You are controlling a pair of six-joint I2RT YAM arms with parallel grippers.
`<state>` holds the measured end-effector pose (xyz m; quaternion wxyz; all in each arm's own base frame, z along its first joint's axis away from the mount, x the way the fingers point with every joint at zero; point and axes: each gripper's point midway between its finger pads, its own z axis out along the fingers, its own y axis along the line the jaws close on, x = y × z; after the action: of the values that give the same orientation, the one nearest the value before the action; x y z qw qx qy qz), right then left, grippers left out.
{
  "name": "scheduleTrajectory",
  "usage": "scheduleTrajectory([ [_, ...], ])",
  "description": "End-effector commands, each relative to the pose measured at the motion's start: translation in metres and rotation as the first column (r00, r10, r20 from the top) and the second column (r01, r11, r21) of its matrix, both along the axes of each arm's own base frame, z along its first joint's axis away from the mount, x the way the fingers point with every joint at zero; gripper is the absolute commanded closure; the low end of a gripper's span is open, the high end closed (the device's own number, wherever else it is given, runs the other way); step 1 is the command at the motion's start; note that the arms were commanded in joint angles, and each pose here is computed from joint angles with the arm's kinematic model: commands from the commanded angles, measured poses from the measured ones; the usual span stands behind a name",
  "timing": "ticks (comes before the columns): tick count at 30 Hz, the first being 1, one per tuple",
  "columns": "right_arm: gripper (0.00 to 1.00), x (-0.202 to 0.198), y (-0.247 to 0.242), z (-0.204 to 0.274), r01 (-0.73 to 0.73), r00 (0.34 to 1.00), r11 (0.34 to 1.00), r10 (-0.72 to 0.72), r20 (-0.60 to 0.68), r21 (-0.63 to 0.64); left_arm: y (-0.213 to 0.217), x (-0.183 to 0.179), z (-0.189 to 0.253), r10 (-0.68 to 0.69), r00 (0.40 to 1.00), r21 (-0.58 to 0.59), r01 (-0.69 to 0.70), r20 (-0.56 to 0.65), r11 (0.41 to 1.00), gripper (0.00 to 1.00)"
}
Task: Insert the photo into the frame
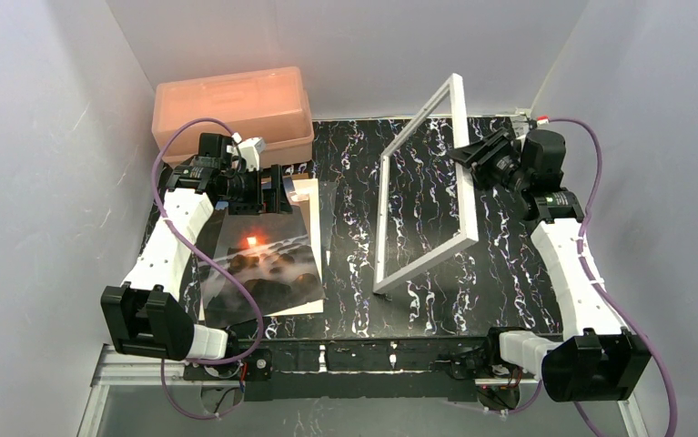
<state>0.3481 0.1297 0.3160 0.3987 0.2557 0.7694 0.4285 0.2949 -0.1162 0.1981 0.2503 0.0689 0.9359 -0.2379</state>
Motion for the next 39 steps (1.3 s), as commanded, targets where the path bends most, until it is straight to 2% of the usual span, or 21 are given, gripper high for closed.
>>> scheduleTrajectory([
  [1,0.48,-0.009,-0.004,-0.005,0.005,1.000,0.999,-0.005,-0.002,0.040,0.002,-0.008,0.004,-0.021,0.999,0.017,0.020,0.027,1.000,0.02],
  [6,0.50,-0.010,-0.011,-0.005,0.026,1.000,1.000,-0.026,-0.004,0.005,0.004,-0.010,0.002,-0.027,0.999,0.028,0.026,0.031,0.999,0.02],
  [10,0.56,-0.012,-0.027,-0.017,0.041,0.997,0.988,-0.050,-0.057,-0.152,0.003,-0.012,0.001,-0.029,0.999,0.019,0.028,0.025,0.999,0.02],
  [15,0.63,-0.030,-0.060,-0.074,-0.011,0.975,0.904,-0.086,-0.207,-0.428,0.004,-0.012,-0.004,-0.031,0.999,0.028,0.031,0.018,0.999,0.01],
  [20,0.65,-0.044,-0.087,-0.120,-0.050,0.951,0.811,-0.141,-0.277,-0.584,0.008,-0.011,-0.009,-0.029,0.999,0.055,0.028,0.016,0.998,0.02],
  [25,0.65,-0.050,-0.092,-0.163,-0.144,0.920,0.778,-0.123,-0.372,-0.612,0.010,-0.012,-0.008,-0.033,0.999,0.064,0.031,0.026,0.997,0.02],
  [30,0.59,-0.050,-0.092,-0.190,-0.164,0.917,0.772,-0.111,-0.383,-0.614,0.013,-0.014,-0.008,-0.041,0.998,0.082,0.038,0.041,0.996,0.02],
  [39,0.58,-0.056,-0.098,-0.233,-0.199,0.886,0.750,-0.137,-0.442,-0.630,0.016,-0.016,-0.007,-0.050,0.997,0.104,0.044,0.054,0.994,0.02],
])
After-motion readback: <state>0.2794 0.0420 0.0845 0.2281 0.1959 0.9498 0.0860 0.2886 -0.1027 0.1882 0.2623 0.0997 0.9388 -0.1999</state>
